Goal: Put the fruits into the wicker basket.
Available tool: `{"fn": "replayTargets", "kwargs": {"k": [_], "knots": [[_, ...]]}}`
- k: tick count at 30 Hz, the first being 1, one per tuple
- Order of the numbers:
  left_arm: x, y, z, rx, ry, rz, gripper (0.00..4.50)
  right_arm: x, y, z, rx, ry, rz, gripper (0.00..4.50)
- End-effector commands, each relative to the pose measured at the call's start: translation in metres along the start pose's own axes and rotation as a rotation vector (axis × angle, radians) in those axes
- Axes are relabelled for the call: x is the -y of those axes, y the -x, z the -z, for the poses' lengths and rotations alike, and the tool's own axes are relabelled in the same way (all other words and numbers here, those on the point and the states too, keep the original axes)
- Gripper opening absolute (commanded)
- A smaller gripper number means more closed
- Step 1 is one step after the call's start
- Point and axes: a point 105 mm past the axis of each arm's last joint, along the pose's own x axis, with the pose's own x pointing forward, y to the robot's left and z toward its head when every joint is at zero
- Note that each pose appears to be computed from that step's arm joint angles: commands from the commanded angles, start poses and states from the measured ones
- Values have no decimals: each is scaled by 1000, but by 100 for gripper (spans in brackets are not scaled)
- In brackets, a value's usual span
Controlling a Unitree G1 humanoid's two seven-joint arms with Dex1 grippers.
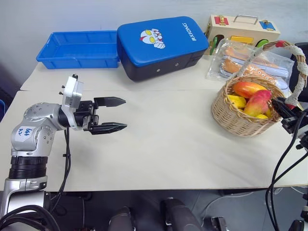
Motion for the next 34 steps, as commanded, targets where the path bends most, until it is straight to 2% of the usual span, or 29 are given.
{"fn": "replayTargets", "kwargs": {"k": [1, 8, 11, 13, 15, 16, 18, 23, 29, 34], "knots": [[0, 10, -2, -21, -25, -28, 450, 6, 13, -18, 35, 72, -7, 224], [-6, 35, 20, -89, 20, -143, 450, 10, 47, -36, 17, 173, -65, 448], [2, 56, 44, -190, 4, -181, 450, 7, 72, -33, -38, 255, -132, 448], [8, 65, 53, -243, -24, -193, 450, 1, 84, -29, -43, 241, -170, 448], [10, 71, 61, -284, -43, -228, 450, -21, 94, -11, -98, 252, -262, 448], [15, 75, 66, -301, -57, -248, 450, -48, 98, -3, -110, 248, -406, 448], [23, 79, 78, -326, -83, -301, 450, -83, 94, 3, -61, 234, -568, 448], [43, 76, 94, -359, -94, -356, 450, -137, 68, 29, -29, 187, -850, 448], [63, 67, 100, -357, -96, -398, 450, -169, 38, 49, 33, 182, -999, 448], [67, 67, 101, -381, -115, -451, 450, -167, 22, 53, 65, 207, -995, 448]]}}
